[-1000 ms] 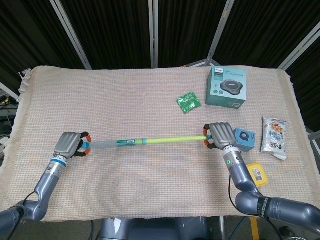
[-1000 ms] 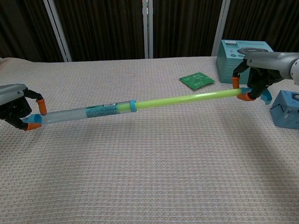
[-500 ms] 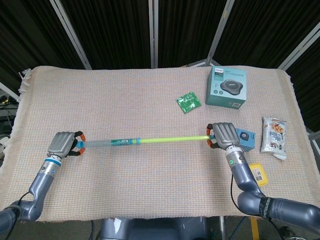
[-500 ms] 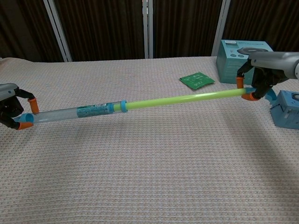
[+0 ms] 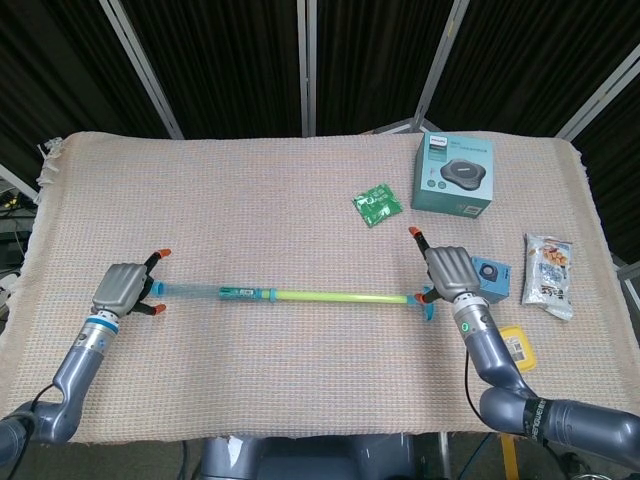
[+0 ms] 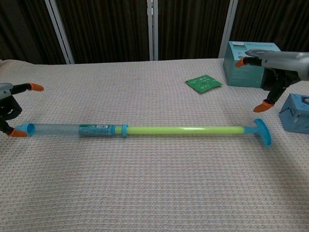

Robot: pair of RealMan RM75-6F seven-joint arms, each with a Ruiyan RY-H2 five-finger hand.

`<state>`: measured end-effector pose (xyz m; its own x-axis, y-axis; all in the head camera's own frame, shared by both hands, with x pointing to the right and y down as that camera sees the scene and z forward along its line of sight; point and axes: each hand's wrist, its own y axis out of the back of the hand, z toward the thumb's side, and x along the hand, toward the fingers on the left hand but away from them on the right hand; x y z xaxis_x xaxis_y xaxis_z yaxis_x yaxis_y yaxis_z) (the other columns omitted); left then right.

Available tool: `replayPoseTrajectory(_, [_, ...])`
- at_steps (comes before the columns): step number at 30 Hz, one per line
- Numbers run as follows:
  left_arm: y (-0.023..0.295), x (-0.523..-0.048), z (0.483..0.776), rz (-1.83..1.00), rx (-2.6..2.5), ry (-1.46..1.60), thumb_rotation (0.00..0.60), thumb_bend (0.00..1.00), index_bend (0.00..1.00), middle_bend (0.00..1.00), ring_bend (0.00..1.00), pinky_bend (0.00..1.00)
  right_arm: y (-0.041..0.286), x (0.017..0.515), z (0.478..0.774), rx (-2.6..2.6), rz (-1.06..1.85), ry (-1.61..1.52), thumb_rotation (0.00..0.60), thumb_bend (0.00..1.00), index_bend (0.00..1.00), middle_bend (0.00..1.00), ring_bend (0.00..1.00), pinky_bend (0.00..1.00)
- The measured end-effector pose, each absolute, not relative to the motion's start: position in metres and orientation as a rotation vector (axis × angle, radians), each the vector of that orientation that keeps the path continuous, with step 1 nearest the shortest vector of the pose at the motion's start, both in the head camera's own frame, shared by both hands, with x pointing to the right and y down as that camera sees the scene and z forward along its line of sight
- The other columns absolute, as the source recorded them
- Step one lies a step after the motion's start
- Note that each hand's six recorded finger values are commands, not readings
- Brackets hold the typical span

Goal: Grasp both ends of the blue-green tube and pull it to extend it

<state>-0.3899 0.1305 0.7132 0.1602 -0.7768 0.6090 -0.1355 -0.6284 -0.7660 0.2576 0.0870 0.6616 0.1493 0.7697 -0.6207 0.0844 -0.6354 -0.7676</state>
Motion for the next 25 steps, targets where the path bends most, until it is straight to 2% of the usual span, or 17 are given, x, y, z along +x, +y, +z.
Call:
replayPoseTrajectory(3, [0.127, -0.395, 0.697, -1.464, -1.870, 0.899, 0.600, 0.06, 0.00, 0.78, 0.82, 1.00, 0.088, 0.262, 0.648, -1.836, 1.484, -0.834, 0.600, 0.00, 0.00, 0.96, 1.00, 1.00])
replayPoseTrajectory(5, [0.126, -0.398, 0.683, -1.434, -1.857, 0.925, 0.600, 0.06, 0.00, 0.71, 0.77, 0.97, 0.088, 0.267, 0.639, -1.818, 1.452, -0.846, 0.600, 0.00, 0.00, 0.95, 0.99, 1.00])
replayPoseTrajectory(6, [0.126, -0.399, 0.677, -1.420, -1.851, 0.937, 0.600, 0.06, 0.00, 0.64, 0.72, 0.92, 0.089, 0.270, 0.633, -1.804, 1.429, -0.855, 0.600, 0.00, 0.00, 0.92, 0.98, 1.00])
replayPoseTrajectory(8, [0.126, -0.403, 0.662, -1.386, -1.830, 0.969, 0.600, 0.05, 0.00, 0.50, 0.59, 0.75, 0.090, 0.277, 0.622, -1.782, 1.391, -0.872, 0.600, 0.00, 0.00, 0.86, 0.92, 1.00])
replayPoseTrajectory(10, [0.127, -0.408, 0.646, -1.352, -1.804, 1.000, 0.600, 0.03, 0.00, 0.26, 0.35, 0.44, 0.093, 0.285, 0.610, -1.758, 1.341, -0.896, 0.600, 0.00, 0.00, 0.74, 0.82, 0.93])
replayPoseTrajectory(11, [0.129, -0.410, 0.639, -1.339, -1.792, 1.014, 0.600, 0.02, 0.00, 0.18, 0.26, 0.34, 0.095, 0.290, 0.604, -1.748, 1.318, -0.908, 0.600, 0.00, 0.00, 0.66, 0.74, 0.82])
replayPoseTrajectory(12, [0.131, -0.413, 0.632, -1.327, -1.780, 1.027, 0.600, 0.01, 0.00, 0.08, 0.13, 0.20, 0.099, 0.297, 0.597, -1.737, 1.288, -0.925, 0.600, 0.00, 0.00, 0.55, 0.64, 0.67])
replayPoseTrajectory(13, [0.135, -0.416, 0.622, -1.314, -1.764, 1.043, 0.600, 0.00, 0.00, 0.02, 0.05, 0.10, 0.102, 0.302, 0.591, -1.728, 1.266, -0.940, 0.600, 0.00, 0.00, 0.47, 0.55, 0.55])
replayPoseTrajectory(14, [0.138, -0.418, 0.616, -1.307, -1.753, 1.053, 0.600, 0.00, 0.00, 0.00, 0.02, 0.05, 0.106, 0.308, 0.586, -1.720, 1.247, -0.954, 0.600, 0.00, 0.00, 0.34, 0.40, 0.37])
replayPoseTrajectory(15, [0.141, -0.421, 0.609, -1.303, -1.742, 1.061, 0.600, 0.00, 0.00, 0.00, 0.00, 0.01, 0.113, 0.318, 0.580, -1.708, 1.226, -0.973, 0.600, 0.00, 0.00, 0.20, 0.23, 0.19])
replayPoseTrajectory(17, [0.151, -0.427, 0.597, -1.300, -1.715, 1.076, 0.600, 0.00, 0.00, 0.00, 0.00, 0.00, 0.125, 0.336, 0.572, -1.690, 1.215, -1.002, 0.600, 0.00, 0.00, 0.04, 0.04, 0.02])
replayPoseTrajectory(18, [0.155, -0.429, 0.592, -1.300, -1.703, 1.079, 0.600, 0.00, 0.00, 0.00, 0.00, 0.00, 0.134, 0.348, 0.568, -1.678, 1.223, -1.016, 0.600, 0.00, 0.00, 0.00, 0.00, 0.00])
replayPoseTrajectory(25, [0.192, -0.437, 0.572, -1.325, -1.663, 1.065, 0.600, 0.00, 0.00, 0.00, 0.00, 0.00, 0.179, 0.402, 0.552, -1.574, 1.313, -1.004, 0.600, 0.00, 0.00, 0.00, 0.00, 0.00])
